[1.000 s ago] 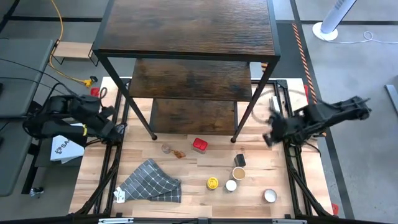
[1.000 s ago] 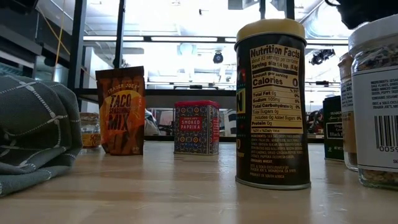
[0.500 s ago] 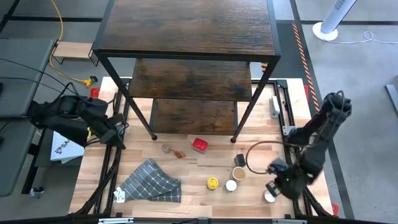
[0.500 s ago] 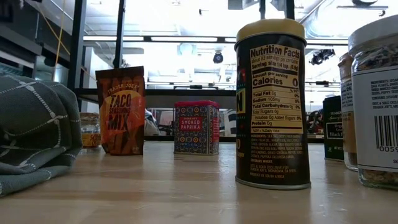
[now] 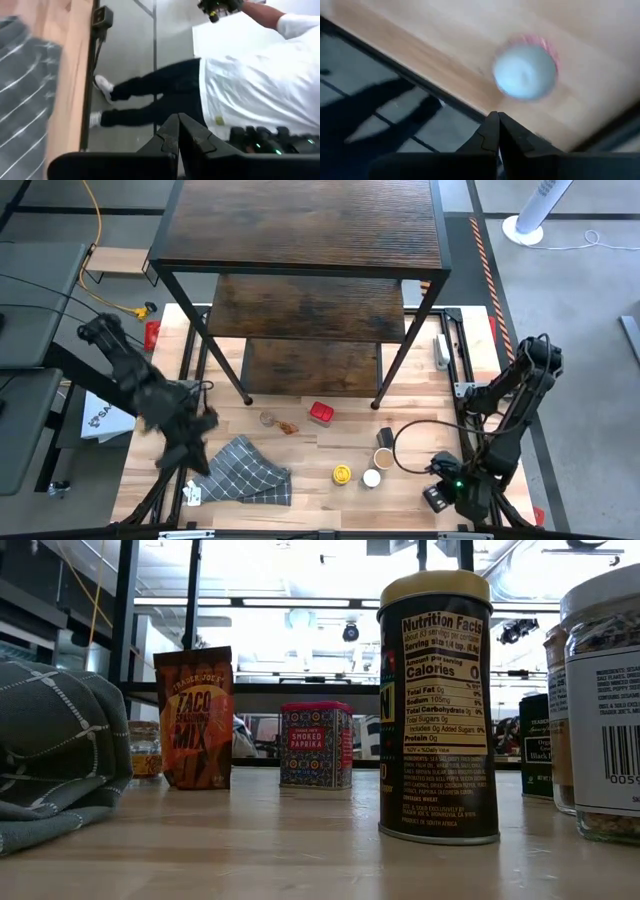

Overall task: Shelf spices
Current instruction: Put the black seasoning can on the shelf

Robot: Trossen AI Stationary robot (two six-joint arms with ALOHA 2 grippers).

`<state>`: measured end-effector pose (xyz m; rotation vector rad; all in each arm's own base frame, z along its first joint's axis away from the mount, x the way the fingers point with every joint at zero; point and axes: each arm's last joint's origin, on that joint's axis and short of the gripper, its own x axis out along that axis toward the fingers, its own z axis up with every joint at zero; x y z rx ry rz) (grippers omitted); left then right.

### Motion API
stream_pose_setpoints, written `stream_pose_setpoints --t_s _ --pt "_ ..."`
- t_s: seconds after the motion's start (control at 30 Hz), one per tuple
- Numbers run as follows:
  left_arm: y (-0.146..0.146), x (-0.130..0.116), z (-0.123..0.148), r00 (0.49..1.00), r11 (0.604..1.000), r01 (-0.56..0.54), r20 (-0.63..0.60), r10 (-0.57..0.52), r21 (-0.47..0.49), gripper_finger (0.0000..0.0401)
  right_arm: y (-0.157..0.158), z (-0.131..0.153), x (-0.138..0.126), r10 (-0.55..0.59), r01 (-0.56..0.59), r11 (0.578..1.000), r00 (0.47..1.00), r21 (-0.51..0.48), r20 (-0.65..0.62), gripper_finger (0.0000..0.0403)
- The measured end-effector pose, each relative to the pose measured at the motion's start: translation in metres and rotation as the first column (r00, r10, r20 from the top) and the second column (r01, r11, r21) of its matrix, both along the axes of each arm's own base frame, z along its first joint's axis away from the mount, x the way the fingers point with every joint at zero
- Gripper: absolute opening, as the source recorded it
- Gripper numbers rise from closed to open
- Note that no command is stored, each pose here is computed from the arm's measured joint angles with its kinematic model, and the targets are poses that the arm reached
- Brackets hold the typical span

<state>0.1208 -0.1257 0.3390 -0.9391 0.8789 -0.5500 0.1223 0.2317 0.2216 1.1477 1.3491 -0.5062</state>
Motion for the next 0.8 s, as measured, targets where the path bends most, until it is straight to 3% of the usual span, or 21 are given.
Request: stream_pose_setpoints --t_s 0.13,0.23,0.37,0.47,0.57,0.7,0.8 --pt "-0.044 0.016 -0.013 0.998 0.999 -0.044 0.035 0.044 0.007 0.0 -0.005 0.01 0.008 -0.01 0.013 1.0 0.986 -0.02 0.166 0.0" --pt "-0.072 0.031 -0.03 0.998 0.998 -0.05 0.041 0.049 0.041 0.0 -0.009 0.019 0.016 0.014 0.003 0.999 0.945 -0.05 0.327 0.0" --pt "-0.09 0.055 -0.05 0.998 0.979 -0.06 -0.005 0.062 0.195 0.0 -0.015 0.031 0.023 0.097 -0.062 0.994 0.892 -0.091 0.441 0.0" --pt "-0.095 0.076 -0.054 0.997 0.933 -0.06 -0.021 0.071 0.355 0.0 -0.02 0.038 0.027 0.157 -0.111 0.986 0.862 -0.124 0.482 0.0" --pt "-0.097 0.095 -0.043 0.998 0.848 -0.056 0.009 0.061 0.527 0.0 -0.024 0.042 0.031 0.22 -0.156 0.974 0.829 -0.166 0.513 0.0" --pt "-0.093 0.109 -0.019 0.996 0.638 -0.074 0.027 0.084 0.767 0.0 -0.026 0.048 0.044 0.319 -0.266 0.948 0.76 -0.177 0.566 0.0" --pt "-0.089 0.109 0.002 0.991 0.505 -0.11 0.056 0.121 0.856 0.0 -0.029 0.052 0.059 0.368 -0.34 0.925 0.694 -0.169 0.618 0.0"
